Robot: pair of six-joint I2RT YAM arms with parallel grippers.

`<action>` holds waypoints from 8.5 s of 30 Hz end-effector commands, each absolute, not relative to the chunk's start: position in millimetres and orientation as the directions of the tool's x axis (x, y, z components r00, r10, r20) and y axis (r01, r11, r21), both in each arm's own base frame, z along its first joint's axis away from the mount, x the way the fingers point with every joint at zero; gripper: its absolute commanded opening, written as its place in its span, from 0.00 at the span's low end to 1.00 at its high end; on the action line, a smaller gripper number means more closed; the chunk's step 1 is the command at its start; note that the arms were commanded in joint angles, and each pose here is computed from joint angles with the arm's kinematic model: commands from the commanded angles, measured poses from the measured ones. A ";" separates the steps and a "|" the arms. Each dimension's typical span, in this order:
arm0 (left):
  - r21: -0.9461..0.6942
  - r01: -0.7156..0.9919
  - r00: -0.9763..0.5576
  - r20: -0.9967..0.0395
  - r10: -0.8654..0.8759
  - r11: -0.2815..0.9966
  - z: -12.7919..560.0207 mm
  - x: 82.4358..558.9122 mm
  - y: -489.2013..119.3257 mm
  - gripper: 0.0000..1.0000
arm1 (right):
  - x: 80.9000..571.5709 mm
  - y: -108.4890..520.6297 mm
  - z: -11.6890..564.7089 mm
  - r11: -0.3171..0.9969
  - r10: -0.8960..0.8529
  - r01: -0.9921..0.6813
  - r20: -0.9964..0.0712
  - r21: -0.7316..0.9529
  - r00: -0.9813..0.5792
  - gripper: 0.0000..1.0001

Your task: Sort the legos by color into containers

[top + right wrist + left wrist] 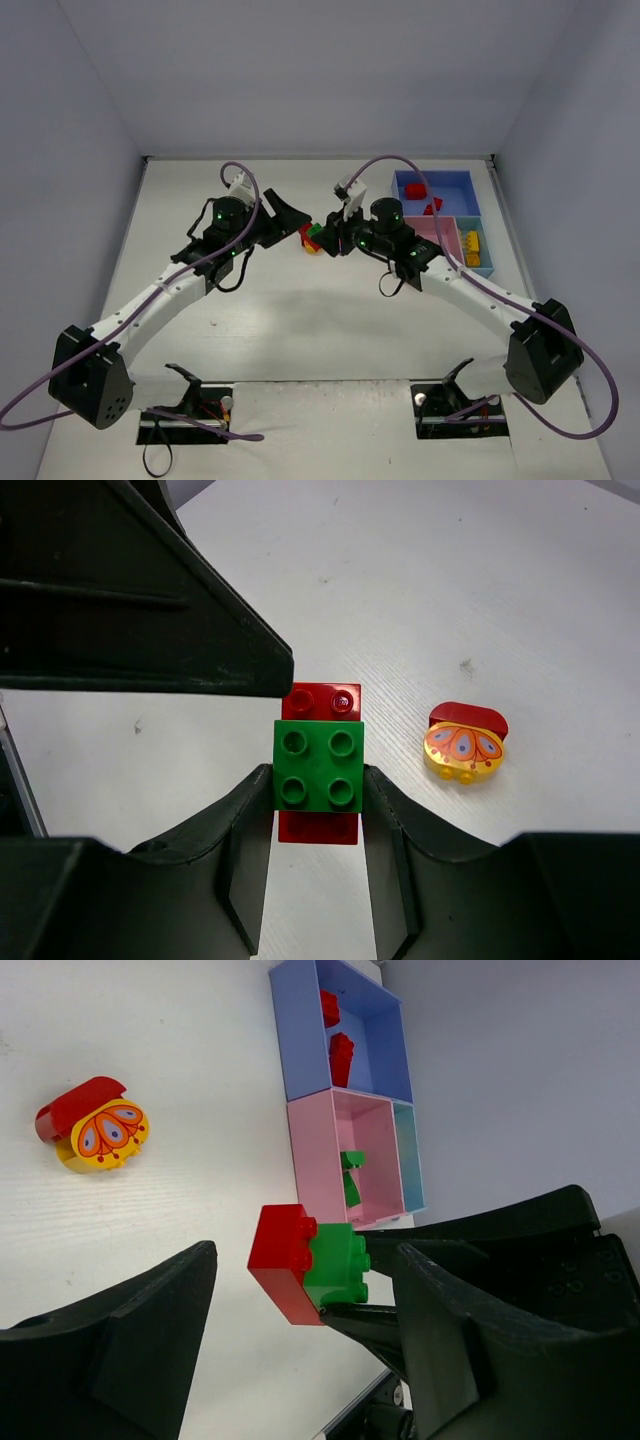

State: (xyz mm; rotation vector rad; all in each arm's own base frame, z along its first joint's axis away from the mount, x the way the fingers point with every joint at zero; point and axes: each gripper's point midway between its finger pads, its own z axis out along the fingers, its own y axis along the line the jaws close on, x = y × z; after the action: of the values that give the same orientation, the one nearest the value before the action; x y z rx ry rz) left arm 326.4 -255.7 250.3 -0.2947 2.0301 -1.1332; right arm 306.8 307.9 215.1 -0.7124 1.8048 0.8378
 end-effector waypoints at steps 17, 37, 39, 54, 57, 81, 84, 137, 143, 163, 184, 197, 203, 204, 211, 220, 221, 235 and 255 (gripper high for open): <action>-0.830 0.243 -0.617 -0.532 -0.580 0.502 291.4 338.7 -259.4 0.46 | 302.9 312.1 282.4 0.546 0.017 -0.821 -0.982 0.166 -0.187 0.00; -0.820 0.267 -0.644 -0.542 -0.539 0.506 271.8 335.9 -270.0 0.00 | 306.9 315.0 295.7 0.544 0.069 -0.819 -0.983 0.181 -0.172 0.00; -0.779 0.279 -0.628 -0.590 -0.507 0.561 265.1 333.8 -266.7 0.00 | 307.9 314.6 297.2 0.549 0.070 -0.816 -0.983 0.181 -0.170 0.00; -0.591 0.232 -0.633 -0.695 -0.342 0.773 203.9 320.1 -239.3 0.00 | 331.1 264.8 316.8 0.710 0.061 -0.694 -0.992 0.121 -0.110 0.00; -0.607 0.239 -0.623 -0.695 -0.360 0.758 213.5 320.4 -240.9 0.00 | 355.4 214.5 294.8 0.850 0.021 -0.516 -0.986 0.105 -0.165 0.00; -0.727 0.340 -0.647 -0.641 -0.414 0.596 272.6 322.7 -277.2 0.00 | 390.5 38.3 132.7 0.978 0.207 0.099 -0.780 0.185 -0.590 0.73; -0.734 0.336 -0.649 -0.635 -0.419 0.590 275.5 323.7 -278.4 0.00 | 390.5 64.7 161.8 0.975 0.161 -0.044 -0.826 0.218 -0.540 0.74; -0.514 0.214 -0.536 -0.773 -0.339 0.831 257.4 329.0 -202.0 0.79 | 449.4 88.4 208.4 0.995 0.049 -0.064 -0.925 0.079 -0.378 0.00; -0.424 0.271 -0.582 -0.787 -0.204 0.864 234.9 319.6 -199.9 0.79 | 496.3 16.7 177.1 0.978 0.171 0.182 -0.888 0.101 -0.426 0.08; -0.433 0.299 -0.651 -0.744 -0.149 0.850 210.0 311.2 -208.5 0.79 | 510.0 88.1 185.9 0.986 0.009 -0.146 -0.902 0.080 -0.432 0.73; -0.435 0.264 -0.684 -0.713 -0.151 0.861 198.4 280.1 -189.6 0.79 | 388.1 329.9 92.9 0.718 -0.344 -0.690 -0.813 0.095 -0.470 1.00; -0.437 0.234 -0.690 -0.704 -0.168 0.869 193.8 263.2 -176.6 0.79 | 412.9 332.2 43.2 0.780 -0.366 -0.625 -0.780 0.041 -0.508 0.99; -0.434 0.231 -0.689 -0.705 -0.168 0.871 192.5 260.8 -174.7 0.79 | 422.3 328.5 35.4 0.794 -0.387 -0.608 -0.774 -0.004 -0.501 0.98; -0.432 0.231 -0.689 -0.705 -0.167 0.872 192.3 260.4 -174.2 0.79 | 424.5 325.6 35.4 0.799 -0.390 -0.602 -0.774 -0.014 -0.499 0.98; -0.428 0.226 -0.696 -0.700 -0.162 0.875 186.9 258.3 -172.7 0.79 | 430.2 314.8 34.1 0.767 -0.446 -0.638 -0.767 -0.061 -0.462 0.98; -0.430 0.225 -0.698 -0.698 -0.163 0.874 186.3 257.4 -172.4 0.79 | 433.3 315.0 36.7 0.600 -0.571 -0.794 -0.745 -0.092 -0.345 0.97; -0.430 0.225 -0.699 -0.697 -0.163 0.875 186.1 257.8 -172.6 0.79 | 432.2 316.7 35.7 0.586 -0.575 -0.806 -0.745 -0.086 -0.339 0.97; -0.428 0.218 -0.703 -0.692 -0.163 0.877 183.2 257.1 -171.5 0.79 | 418.9 323.1 13.5 0.511 -0.609 -0.858 -0.722 -0.041 -0.328 0.88; -0.556 0.277 -0.721 -0.659 -0.213 0.783 213.1 271.0 -204.0 0.79 | 368.0 316.5 109.2 0.508 -0.483 -0.860 -0.843 -0.051 -0.235 0.02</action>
State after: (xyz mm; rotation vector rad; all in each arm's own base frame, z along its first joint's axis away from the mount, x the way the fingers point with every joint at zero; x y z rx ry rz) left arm 250.8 -184.8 166.8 0.0415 2.3574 -0.7058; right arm 366.9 297.7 28.6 -1.1571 2.0907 0.4990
